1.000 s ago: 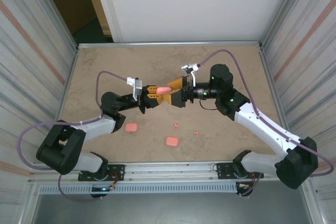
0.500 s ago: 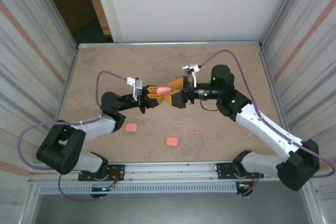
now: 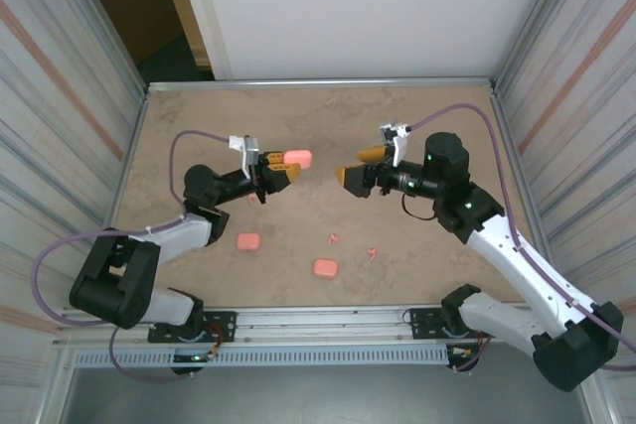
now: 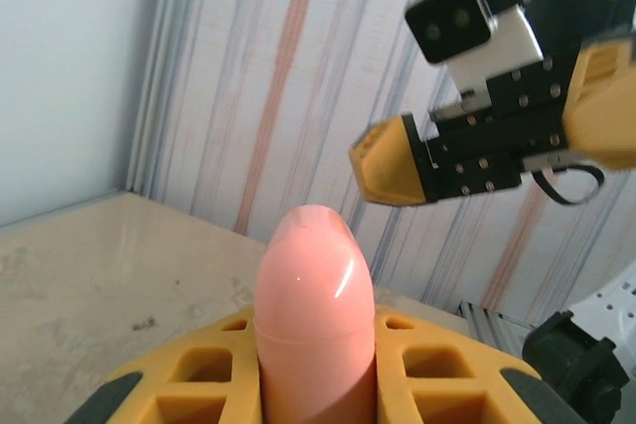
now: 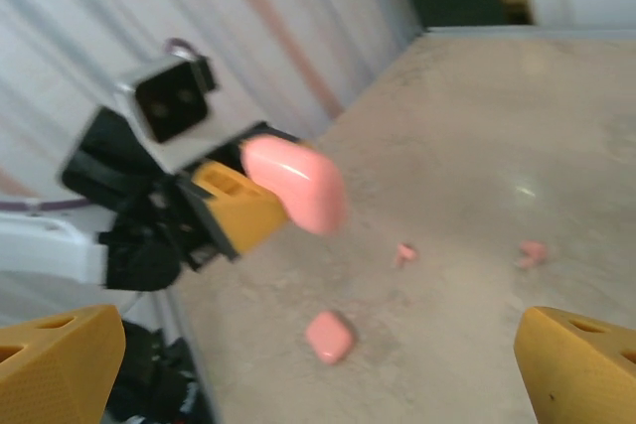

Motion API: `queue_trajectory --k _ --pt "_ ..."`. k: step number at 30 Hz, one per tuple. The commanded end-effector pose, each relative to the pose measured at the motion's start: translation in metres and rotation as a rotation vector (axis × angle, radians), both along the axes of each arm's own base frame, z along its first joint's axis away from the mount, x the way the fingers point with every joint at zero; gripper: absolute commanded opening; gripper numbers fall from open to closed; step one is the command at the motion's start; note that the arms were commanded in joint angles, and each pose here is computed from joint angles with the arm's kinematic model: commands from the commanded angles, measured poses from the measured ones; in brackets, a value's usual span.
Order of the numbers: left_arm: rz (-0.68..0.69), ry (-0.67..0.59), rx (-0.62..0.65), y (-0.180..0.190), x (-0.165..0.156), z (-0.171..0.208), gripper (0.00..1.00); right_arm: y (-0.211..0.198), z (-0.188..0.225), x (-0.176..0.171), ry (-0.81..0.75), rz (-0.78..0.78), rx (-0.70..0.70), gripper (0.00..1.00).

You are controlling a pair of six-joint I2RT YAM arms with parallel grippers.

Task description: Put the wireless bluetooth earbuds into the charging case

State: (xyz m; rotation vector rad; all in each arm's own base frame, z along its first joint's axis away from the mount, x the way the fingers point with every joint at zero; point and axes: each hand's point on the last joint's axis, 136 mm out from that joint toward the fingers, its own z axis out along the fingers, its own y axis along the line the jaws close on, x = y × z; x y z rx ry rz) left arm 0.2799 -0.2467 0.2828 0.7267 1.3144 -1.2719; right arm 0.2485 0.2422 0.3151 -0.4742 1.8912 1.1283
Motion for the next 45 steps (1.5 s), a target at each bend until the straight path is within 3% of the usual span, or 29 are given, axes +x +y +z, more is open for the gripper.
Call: queue_trajectory --k 1,6,18,45 --pt "0.017 0.047 0.012 0.009 0.015 0.009 0.0 -0.029 -0.04 0.011 0.098 -0.182 -0.122 0.99" --pt "0.156 0.163 0.118 0.032 0.05 -0.015 0.0 -0.055 -0.079 0.016 0.183 -0.315 -0.251 0.99" --pt "0.345 0.406 0.271 0.082 0.114 -0.071 0.0 -0.063 -0.11 0.013 0.244 -0.335 -0.315 0.99" --pt "0.334 0.847 0.476 0.111 0.198 -0.177 0.0 -0.074 -0.121 0.001 0.26 -0.355 -0.335 0.99"
